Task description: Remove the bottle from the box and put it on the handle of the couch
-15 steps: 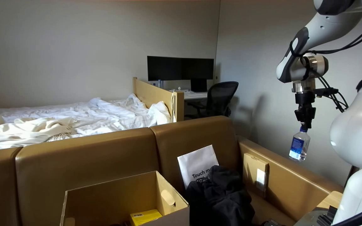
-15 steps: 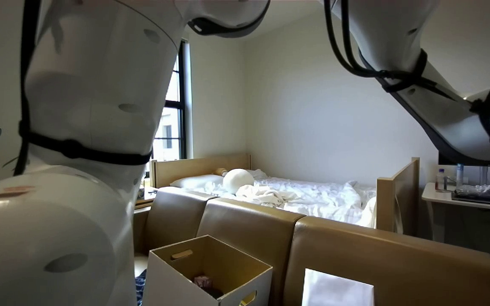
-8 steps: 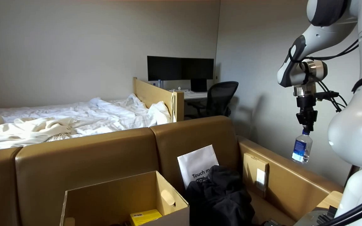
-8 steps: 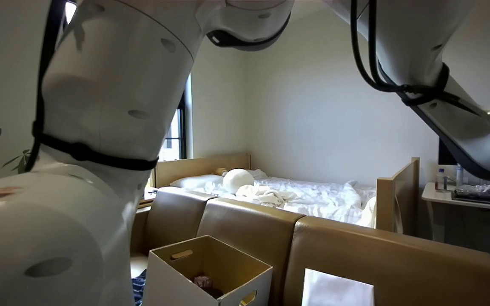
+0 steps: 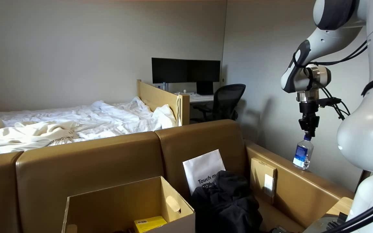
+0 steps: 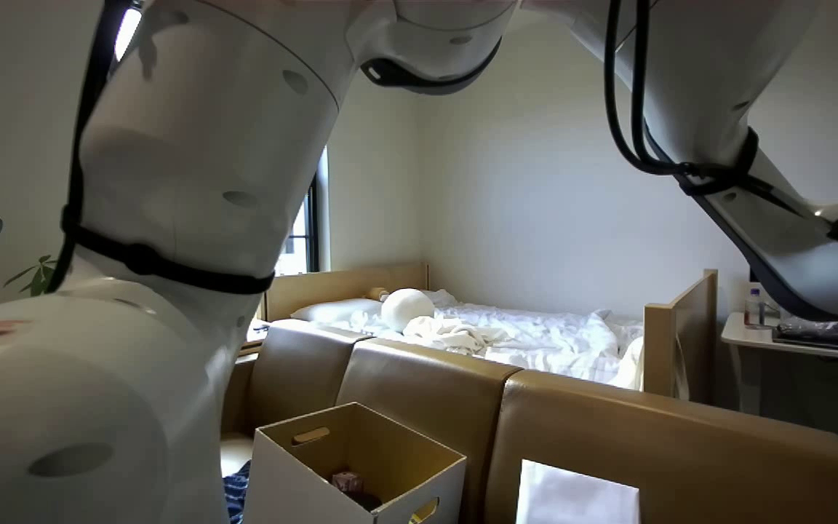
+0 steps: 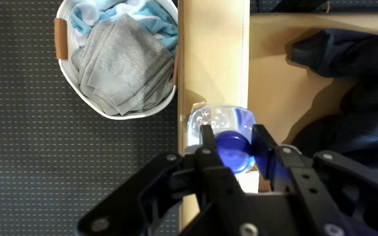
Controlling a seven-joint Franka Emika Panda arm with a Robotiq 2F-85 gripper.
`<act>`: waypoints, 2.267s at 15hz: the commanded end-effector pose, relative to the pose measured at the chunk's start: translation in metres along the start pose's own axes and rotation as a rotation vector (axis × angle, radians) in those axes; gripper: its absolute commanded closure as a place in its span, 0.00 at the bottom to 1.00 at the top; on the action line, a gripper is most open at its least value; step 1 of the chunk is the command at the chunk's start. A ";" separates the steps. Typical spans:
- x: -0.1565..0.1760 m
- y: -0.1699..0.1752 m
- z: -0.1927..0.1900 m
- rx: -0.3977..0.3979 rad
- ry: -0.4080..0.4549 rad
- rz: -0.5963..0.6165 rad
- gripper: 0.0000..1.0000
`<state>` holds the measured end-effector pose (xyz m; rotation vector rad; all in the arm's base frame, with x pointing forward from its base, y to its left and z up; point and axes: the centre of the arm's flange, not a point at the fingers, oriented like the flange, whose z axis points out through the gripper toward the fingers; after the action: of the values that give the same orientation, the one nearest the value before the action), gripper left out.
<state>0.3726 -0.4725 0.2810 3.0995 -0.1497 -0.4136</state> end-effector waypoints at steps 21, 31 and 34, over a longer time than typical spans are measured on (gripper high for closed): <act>0.001 -0.017 -0.028 0.097 -0.037 -0.047 0.00; 0.022 -0.062 -0.136 0.222 -0.023 -0.183 0.00; 0.047 -0.102 -0.169 0.248 0.001 -0.272 0.00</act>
<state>0.4454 -0.4029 0.4056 3.3284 0.0946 -0.4677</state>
